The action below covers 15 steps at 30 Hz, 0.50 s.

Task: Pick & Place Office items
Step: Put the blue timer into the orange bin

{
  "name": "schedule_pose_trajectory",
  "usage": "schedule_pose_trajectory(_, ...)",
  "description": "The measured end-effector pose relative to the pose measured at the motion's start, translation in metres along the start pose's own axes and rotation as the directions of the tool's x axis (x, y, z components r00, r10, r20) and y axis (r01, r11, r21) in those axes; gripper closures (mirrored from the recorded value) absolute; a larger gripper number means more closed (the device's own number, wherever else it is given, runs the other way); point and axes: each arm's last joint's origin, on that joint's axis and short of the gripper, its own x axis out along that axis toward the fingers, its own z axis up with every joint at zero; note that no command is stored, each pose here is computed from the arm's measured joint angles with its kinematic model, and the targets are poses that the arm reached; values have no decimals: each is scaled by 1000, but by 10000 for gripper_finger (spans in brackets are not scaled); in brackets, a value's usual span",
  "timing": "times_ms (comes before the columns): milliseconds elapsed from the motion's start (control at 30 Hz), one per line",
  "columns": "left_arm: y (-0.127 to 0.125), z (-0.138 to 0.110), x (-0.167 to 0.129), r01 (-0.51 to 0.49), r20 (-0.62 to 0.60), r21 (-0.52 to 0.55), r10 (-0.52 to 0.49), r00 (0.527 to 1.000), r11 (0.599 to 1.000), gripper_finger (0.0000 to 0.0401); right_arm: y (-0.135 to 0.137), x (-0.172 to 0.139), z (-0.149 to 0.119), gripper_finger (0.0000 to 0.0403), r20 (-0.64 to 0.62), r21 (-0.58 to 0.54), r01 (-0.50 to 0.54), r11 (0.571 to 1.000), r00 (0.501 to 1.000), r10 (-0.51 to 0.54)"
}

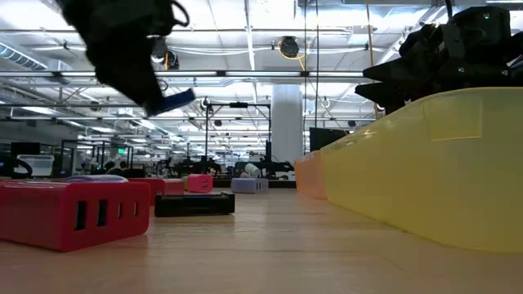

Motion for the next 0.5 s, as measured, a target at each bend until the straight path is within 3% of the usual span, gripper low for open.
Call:
schedule_pose_trajectory(100, 0, 15, 3, 46, 63, -51, -43, 997, 998, 238, -1, 0, 0, 202, 9, 0, 38, 999, 999, -38)
schedule_pose_trajectory(233, 2, 37, 8, 182, 134, -86, -170, 976, 979, 237, -1, 0, 0, 202, 9, -3, 36, 999, 999, -36)
schedule_pose_trajectory(500, 4, 75, 13, 475, 287, -34, -447, 847, 879, 237, 9, 3, 2, 202, 15, -43, -22, 999, 1000, 23)
